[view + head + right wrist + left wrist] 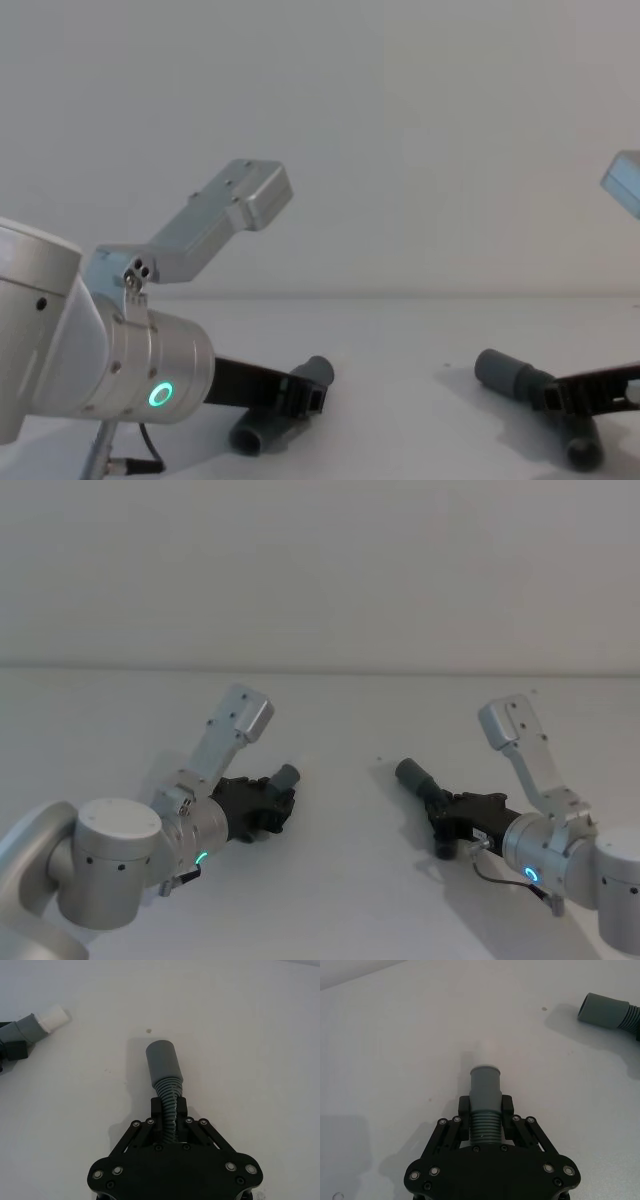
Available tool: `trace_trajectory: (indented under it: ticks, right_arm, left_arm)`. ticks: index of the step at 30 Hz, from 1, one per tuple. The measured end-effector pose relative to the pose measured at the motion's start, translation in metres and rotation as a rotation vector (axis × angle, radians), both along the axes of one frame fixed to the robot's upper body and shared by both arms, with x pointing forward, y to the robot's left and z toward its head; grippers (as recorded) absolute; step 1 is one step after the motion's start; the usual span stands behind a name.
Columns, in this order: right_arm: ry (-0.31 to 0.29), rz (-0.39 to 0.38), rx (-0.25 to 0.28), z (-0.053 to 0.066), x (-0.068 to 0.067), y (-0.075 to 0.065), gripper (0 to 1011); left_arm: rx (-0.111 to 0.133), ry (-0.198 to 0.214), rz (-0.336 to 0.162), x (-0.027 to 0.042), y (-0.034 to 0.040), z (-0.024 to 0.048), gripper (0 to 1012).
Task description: Use both hands to pick up one end of the pipe from the table, align the ends, and insert them.
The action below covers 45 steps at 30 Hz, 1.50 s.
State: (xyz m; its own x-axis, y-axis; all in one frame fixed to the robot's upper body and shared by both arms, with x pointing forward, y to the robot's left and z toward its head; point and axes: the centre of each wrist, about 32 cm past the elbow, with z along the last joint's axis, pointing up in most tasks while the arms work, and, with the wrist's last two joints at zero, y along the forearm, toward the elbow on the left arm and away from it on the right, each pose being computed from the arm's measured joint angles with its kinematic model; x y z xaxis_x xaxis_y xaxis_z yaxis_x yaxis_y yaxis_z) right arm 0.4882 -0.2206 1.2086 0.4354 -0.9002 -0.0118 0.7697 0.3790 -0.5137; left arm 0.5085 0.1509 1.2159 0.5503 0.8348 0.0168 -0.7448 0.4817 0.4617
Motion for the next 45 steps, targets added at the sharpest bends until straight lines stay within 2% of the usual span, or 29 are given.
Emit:
trace_trajectory:
  ticks: [11, 17, 24, 34, 38, 45]
  right_arm:
    - [-0.008, 0.008, 0.001, 0.0, 0.0, -0.001, 134]
    - [-0.048, 0.037, 0.008, -0.001, -0.003, -0.006, 134]
    - [-0.122, 0.08, 0.017, 0.001, -0.006, -0.016, 134]
    - [-0.239, 0.157, 0.033, 0.008, -0.013, -0.041, 134]
    - [-0.287, 0.2, 0.038, 0.009, -0.015, -0.052, 134]
    - [-0.381, 0.3, 0.039, 0.012, -0.016, -0.073, 134]
  left_arm:
    - [0.003, -0.001, -0.004, 0.0005, -0.0003, 0.0005, 346]
    - [0.018, -0.013, -0.022, 0.0016, -0.0023, 0.0036, 345]
    - [0.042, -0.055, -0.051, 0.0015, -0.0045, 0.0136, 345]
    - [0.07, -0.142, -0.11, -0.002, -0.0058, 0.0344, 346]
    - [0.078, -0.173, -0.151, -0.0035, -0.0035, 0.0433, 346]
    - [0.091, -0.201, -0.218, -0.0048, 0.0026, 0.0548, 345]
